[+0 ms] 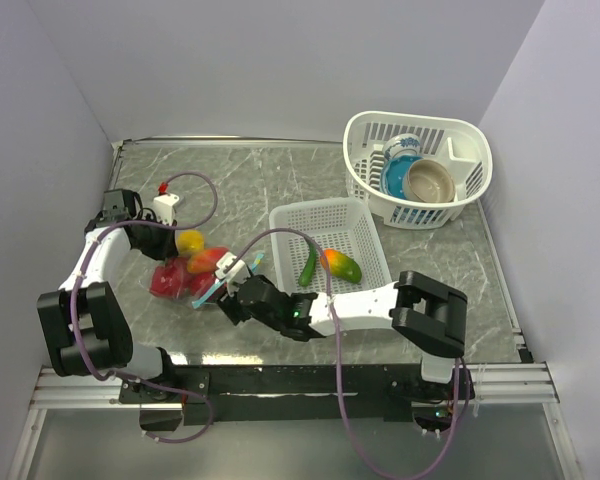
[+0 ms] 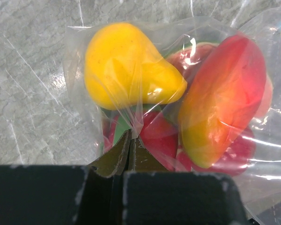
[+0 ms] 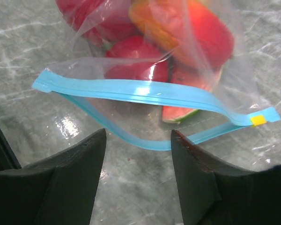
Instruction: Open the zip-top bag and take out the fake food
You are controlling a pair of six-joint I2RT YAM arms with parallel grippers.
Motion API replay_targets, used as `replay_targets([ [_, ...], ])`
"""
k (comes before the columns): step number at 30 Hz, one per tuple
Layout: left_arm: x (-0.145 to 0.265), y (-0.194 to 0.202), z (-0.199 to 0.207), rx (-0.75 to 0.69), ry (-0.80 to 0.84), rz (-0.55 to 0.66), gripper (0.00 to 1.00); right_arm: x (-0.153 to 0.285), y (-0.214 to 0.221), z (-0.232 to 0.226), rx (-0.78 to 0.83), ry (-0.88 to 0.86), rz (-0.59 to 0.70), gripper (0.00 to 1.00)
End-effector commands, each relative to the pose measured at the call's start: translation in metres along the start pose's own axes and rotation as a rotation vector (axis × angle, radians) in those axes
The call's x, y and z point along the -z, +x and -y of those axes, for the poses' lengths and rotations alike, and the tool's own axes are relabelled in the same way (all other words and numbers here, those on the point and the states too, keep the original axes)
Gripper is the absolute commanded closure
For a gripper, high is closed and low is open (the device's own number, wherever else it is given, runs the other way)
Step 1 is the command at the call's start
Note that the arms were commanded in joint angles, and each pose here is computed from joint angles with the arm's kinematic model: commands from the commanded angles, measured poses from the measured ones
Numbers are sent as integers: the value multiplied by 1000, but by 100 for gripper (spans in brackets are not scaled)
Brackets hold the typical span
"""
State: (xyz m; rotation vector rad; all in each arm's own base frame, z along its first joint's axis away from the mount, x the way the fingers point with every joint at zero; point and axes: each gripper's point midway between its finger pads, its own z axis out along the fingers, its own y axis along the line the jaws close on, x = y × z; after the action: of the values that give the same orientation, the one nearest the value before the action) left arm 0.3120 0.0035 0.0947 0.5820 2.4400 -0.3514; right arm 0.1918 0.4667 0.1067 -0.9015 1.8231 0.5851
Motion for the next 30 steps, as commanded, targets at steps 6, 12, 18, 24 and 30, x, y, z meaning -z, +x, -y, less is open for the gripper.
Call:
replay_targets([
  [6,-4,13,4,9,11,-37,99,5,-36,7,-58,-11,99,62],
  [12,-1,9,6,15,18,-32,99,-22,-32,5,-77,-15,78,49],
  [18,7,12,13,23,19,-33,99,-60,-13,-12,-79,-67,36,23],
  [24,6,33,24,36,23,-72,99,-84,-17,-28,-102,-111,66,14],
  [30,-4,50,40,44,67,-110,99,-106,-22,-32,-102,-92,53,12],
])
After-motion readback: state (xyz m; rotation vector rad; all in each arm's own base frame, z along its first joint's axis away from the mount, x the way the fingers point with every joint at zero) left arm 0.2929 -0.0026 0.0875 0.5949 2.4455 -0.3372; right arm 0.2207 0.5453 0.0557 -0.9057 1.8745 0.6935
